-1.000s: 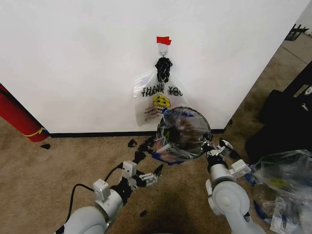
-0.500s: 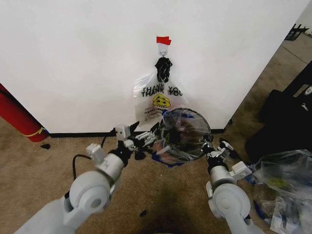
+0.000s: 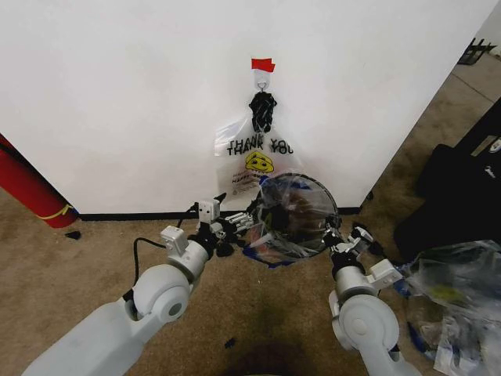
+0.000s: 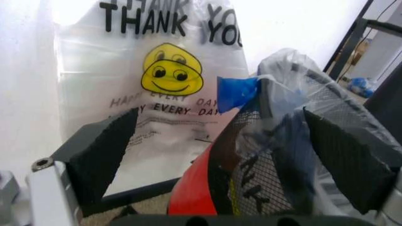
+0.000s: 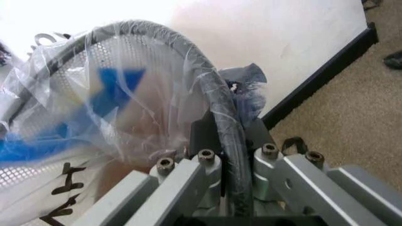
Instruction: Pick up the garbage bag from the wall and place it over the trash bin.
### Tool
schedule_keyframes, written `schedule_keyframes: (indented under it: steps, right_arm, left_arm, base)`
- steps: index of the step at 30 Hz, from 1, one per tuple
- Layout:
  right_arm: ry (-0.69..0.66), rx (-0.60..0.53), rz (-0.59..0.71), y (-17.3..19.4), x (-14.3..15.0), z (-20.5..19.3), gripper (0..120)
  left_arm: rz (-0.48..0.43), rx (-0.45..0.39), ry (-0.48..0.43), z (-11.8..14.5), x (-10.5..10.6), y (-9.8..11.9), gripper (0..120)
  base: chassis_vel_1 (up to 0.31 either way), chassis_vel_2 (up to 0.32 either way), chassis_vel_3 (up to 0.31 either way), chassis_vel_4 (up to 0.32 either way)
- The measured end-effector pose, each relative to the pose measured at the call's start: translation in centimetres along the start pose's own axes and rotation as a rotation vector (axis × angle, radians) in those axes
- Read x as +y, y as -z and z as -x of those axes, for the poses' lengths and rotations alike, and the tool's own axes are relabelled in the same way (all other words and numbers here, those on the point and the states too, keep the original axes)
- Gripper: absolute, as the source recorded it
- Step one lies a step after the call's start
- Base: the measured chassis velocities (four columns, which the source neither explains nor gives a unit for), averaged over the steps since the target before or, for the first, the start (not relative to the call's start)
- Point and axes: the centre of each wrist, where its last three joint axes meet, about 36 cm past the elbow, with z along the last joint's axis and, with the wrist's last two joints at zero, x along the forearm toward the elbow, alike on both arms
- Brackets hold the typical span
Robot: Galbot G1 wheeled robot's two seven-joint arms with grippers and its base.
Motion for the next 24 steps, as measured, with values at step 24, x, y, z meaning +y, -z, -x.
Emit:
schedule_keyframes:
  steps: [24]
  right_arm:
    - [0.005, -0.001, 0.03, 1.0, 0.1, 0.6, 0]
  left_arm:
    - [-0.042, 0.04, 0.048, 1.3, 0.0, -2.9, 100]
  base:
    - [0.0, 0.0, 0.0, 0.0]
